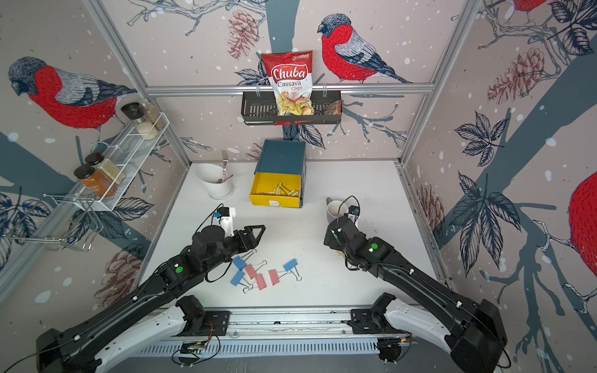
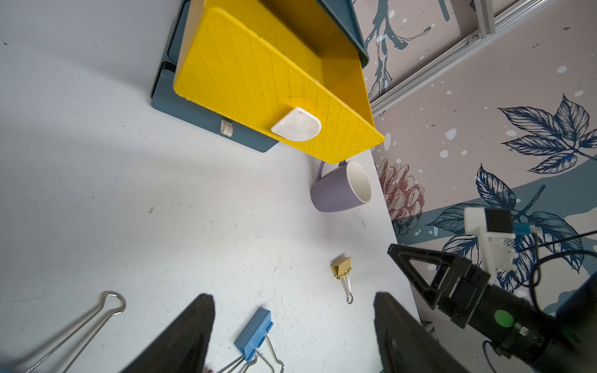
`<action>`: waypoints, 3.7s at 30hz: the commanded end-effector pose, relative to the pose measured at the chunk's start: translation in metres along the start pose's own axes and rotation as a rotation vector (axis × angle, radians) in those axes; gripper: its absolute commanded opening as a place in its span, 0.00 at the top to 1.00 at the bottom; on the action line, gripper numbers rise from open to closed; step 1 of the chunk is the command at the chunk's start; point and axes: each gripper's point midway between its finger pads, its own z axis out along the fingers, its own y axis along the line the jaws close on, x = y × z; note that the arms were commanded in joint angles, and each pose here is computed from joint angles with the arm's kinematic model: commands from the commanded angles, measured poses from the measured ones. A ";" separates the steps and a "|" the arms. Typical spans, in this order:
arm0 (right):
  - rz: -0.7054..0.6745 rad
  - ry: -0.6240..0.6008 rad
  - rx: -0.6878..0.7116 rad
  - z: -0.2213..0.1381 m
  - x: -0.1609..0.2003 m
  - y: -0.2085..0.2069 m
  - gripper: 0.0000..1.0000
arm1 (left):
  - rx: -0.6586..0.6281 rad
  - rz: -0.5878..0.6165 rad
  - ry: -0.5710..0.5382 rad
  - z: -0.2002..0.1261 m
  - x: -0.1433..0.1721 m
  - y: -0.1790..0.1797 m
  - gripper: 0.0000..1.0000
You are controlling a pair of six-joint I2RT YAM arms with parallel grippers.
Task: Put the binder clips in the drawer according to color
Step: Pick up the binder clip at the center of the board, then place the binder clip in the drawer.
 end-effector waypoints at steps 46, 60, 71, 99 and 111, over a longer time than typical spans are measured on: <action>-0.165 0.337 0.085 0.081 0.081 -0.010 0.15 | 0.052 -0.025 -0.034 -0.005 -0.004 -0.006 0.19; -0.264 0.377 0.164 0.082 0.084 -0.022 0.23 | 0.060 -0.030 -0.030 -0.001 -0.003 -0.007 0.19; -0.315 0.402 0.174 0.092 0.086 -0.019 0.33 | 0.057 -0.031 -0.032 -0.003 -0.004 -0.007 0.19; -0.230 0.085 -0.082 0.006 -0.044 0.082 0.61 | 0.014 -0.040 0.056 0.016 0.017 0.004 0.19; -0.305 -0.271 -0.312 -0.033 -0.178 0.224 0.60 | 0.060 -0.108 0.071 0.029 0.024 -0.001 0.25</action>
